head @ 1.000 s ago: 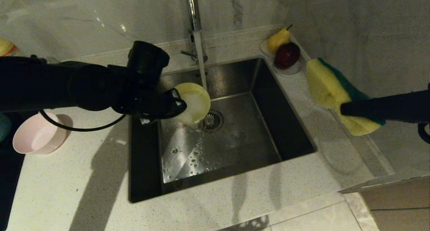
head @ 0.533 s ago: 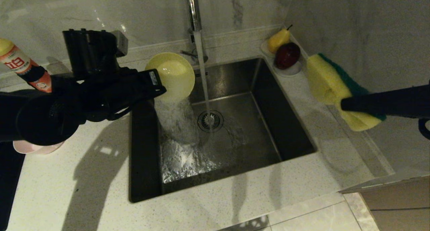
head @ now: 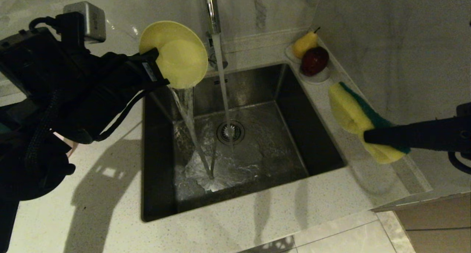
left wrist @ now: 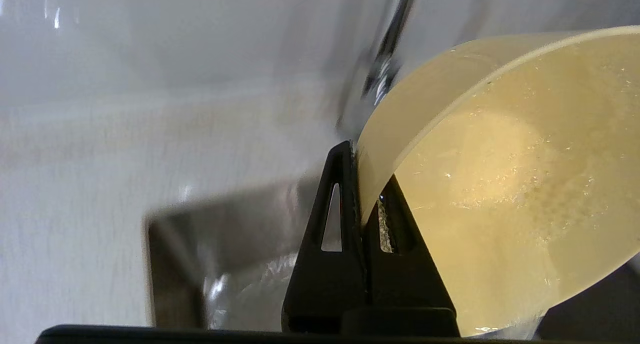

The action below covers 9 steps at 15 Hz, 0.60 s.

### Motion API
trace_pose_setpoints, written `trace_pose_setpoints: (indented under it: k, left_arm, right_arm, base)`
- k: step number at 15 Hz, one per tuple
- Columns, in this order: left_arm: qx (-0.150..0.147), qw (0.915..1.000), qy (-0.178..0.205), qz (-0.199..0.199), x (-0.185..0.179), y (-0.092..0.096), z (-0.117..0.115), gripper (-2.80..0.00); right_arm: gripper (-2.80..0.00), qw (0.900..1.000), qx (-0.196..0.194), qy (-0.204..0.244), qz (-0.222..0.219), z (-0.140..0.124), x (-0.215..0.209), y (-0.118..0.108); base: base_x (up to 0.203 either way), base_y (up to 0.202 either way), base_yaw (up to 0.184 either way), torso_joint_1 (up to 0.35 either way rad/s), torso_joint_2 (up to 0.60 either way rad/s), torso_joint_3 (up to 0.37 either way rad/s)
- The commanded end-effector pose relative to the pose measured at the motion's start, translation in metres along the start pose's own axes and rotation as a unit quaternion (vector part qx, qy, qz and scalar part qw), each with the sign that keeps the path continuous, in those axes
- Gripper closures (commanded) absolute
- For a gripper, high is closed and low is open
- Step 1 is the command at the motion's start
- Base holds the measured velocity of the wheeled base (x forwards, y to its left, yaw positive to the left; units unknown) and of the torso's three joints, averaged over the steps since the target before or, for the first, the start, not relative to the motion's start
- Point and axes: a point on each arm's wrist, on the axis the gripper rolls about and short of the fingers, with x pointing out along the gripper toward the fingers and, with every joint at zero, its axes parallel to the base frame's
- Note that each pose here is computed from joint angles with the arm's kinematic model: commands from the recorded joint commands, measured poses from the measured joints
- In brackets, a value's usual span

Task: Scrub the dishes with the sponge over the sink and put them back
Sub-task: Rinse the bowl

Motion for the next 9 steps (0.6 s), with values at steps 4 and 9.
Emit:
trace_pose_setpoints:
  k: [4,9]
  left_arm:
    - [0.017,0.9957,-0.089,-0.022,-0.024,0.006,0.019,0.0]
    - [0.036,0.9909,-0.122,-0.044,-0.037,0.007,0.03,0.0]
  right_arm:
    - [0.0,1.0,0.0,-0.004,0.004,-0.001,0.008,-0.003]
    - [0.0,1.0,0.003,0.006,0.0,-0.005,0.013,-0.006]
  base:
    - [0.0,0.0,0.0,0.0,0.0,0.0]
    - [0.0,0.0,0.0,0.0,0.0,0.0]
